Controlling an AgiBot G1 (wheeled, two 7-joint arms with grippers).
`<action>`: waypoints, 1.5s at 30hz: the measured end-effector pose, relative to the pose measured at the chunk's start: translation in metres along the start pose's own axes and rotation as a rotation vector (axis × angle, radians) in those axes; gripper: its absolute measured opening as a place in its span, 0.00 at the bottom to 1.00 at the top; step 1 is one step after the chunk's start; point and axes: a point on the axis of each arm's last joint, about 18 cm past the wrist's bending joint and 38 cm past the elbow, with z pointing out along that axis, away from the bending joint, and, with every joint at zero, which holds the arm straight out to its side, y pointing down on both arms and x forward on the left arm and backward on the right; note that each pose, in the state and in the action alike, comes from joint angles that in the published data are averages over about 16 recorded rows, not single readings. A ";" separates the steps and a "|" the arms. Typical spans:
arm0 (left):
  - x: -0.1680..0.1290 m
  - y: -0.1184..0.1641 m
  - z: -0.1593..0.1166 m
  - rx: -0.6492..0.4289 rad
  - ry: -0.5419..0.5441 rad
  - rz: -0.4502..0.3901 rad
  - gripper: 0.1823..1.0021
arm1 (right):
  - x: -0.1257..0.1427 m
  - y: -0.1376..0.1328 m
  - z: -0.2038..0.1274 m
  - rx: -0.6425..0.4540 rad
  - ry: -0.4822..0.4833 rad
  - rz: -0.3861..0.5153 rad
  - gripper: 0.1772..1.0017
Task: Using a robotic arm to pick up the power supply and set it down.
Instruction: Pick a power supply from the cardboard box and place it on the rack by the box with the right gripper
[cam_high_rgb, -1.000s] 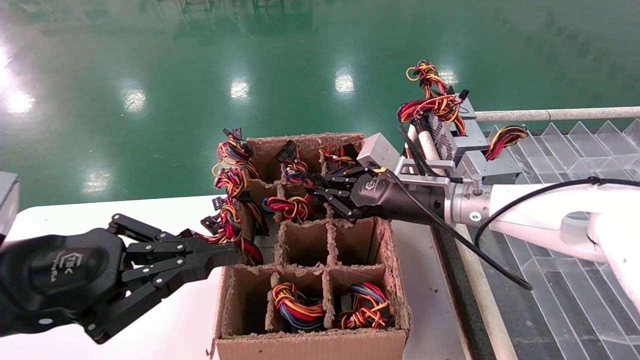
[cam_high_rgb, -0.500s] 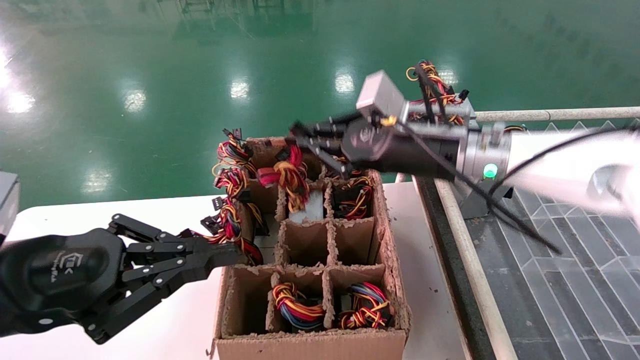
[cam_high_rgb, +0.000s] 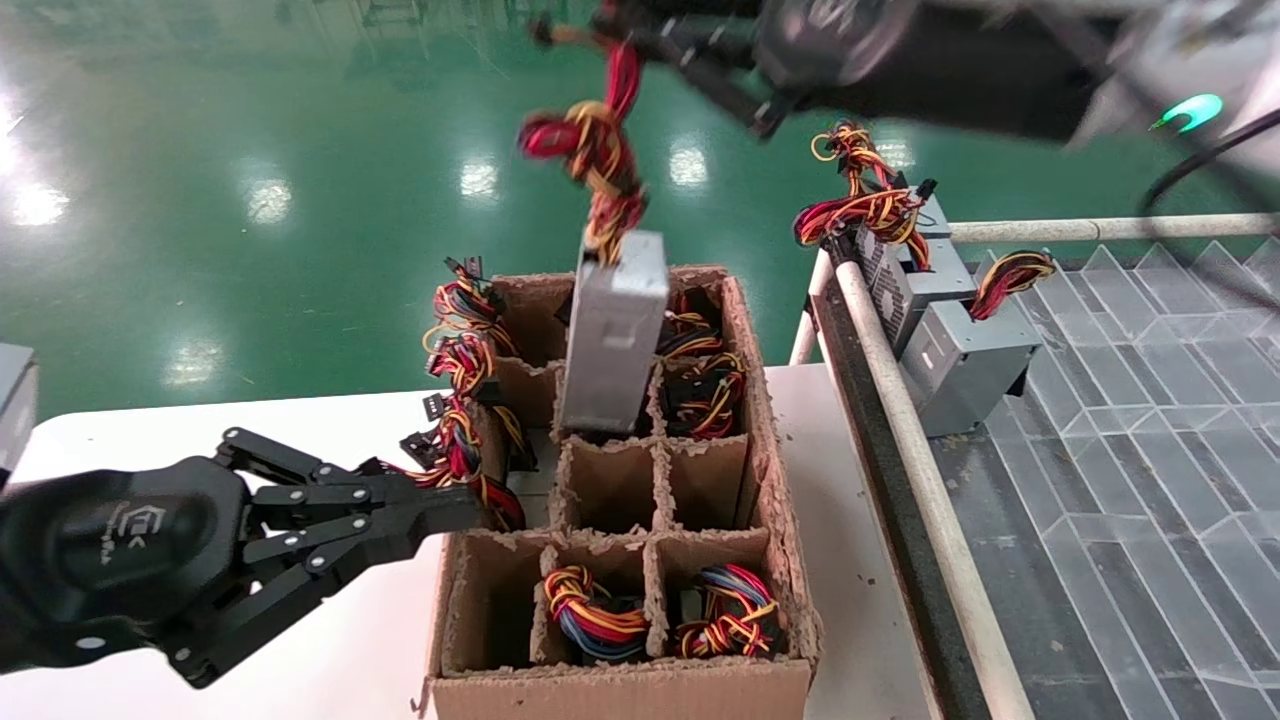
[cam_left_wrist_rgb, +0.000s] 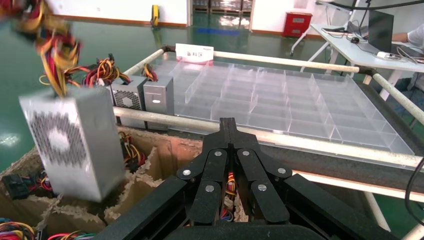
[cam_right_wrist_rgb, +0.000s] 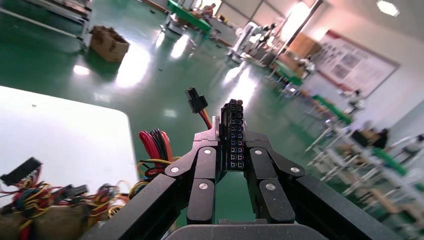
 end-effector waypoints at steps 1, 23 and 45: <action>0.000 0.000 0.000 0.000 0.000 0.000 0.01 | 0.002 -0.007 -0.005 0.004 0.004 -0.018 0.07; 0.000 0.000 0.000 0.000 0.000 0.000 0.01 | -0.029 -0.104 -0.147 -0.140 0.126 -0.171 0.07; 0.000 0.000 0.000 0.000 0.000 0.000 0.01 | -0.047 -0.074 -0.264 -0.514 0.285 -0.012 0.07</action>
